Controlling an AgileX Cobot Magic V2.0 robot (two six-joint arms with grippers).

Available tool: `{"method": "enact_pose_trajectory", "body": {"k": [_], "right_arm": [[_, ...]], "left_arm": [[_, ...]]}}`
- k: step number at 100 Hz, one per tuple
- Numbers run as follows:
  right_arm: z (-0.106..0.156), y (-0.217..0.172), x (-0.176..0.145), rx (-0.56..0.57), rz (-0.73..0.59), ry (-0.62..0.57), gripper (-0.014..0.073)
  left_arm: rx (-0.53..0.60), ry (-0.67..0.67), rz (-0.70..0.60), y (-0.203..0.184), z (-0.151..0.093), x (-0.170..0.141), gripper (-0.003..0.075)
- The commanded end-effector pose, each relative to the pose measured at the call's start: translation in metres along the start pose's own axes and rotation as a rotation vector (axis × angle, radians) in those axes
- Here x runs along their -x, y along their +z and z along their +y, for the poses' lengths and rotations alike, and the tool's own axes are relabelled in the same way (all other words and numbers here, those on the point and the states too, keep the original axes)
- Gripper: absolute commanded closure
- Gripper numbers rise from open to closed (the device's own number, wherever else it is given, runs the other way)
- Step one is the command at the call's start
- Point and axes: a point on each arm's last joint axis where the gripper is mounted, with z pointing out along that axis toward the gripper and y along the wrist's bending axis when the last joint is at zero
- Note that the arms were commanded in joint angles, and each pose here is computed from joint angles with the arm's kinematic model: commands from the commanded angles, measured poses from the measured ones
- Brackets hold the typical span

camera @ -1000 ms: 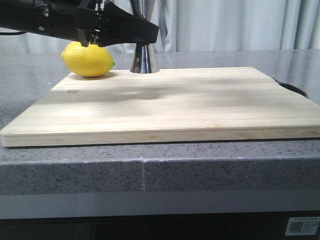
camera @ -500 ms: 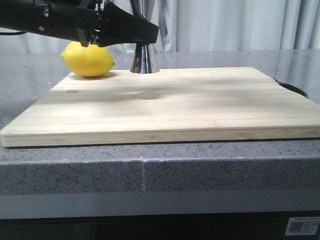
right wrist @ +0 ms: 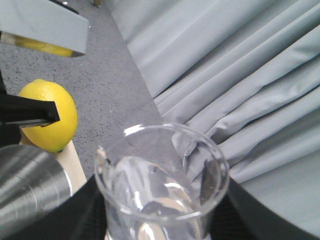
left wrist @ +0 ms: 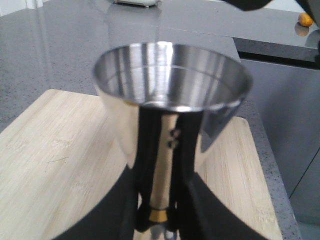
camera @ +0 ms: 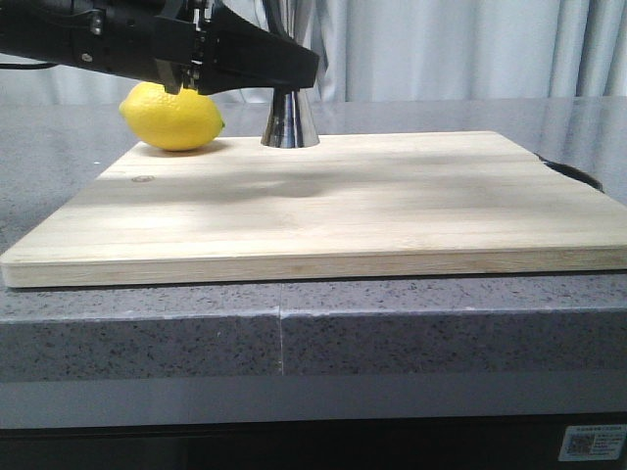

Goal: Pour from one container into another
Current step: 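Tilt the beaker with the right gripper, pouring liquid into the jigger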

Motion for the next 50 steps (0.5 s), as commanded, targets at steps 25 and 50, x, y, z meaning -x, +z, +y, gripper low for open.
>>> {"method": "enact_pose_trajectory", "body": {"k": [25,50], "right_arm": [[-0.0184,-0.0135,0.0224,-0.058,-0.109,-0.077,0.0379],[-0.0178,-0.0134,0.0214,-0.053,-0.097,-0.122,0.0379]], "left_arm": [[-0.068,0.053,-0.139,-0.0047,-0.0144,0.0365,0.0739],[-0.068,0.053,-0.139,-0.0047,-0.0144,0.0365,0.0739]]}}
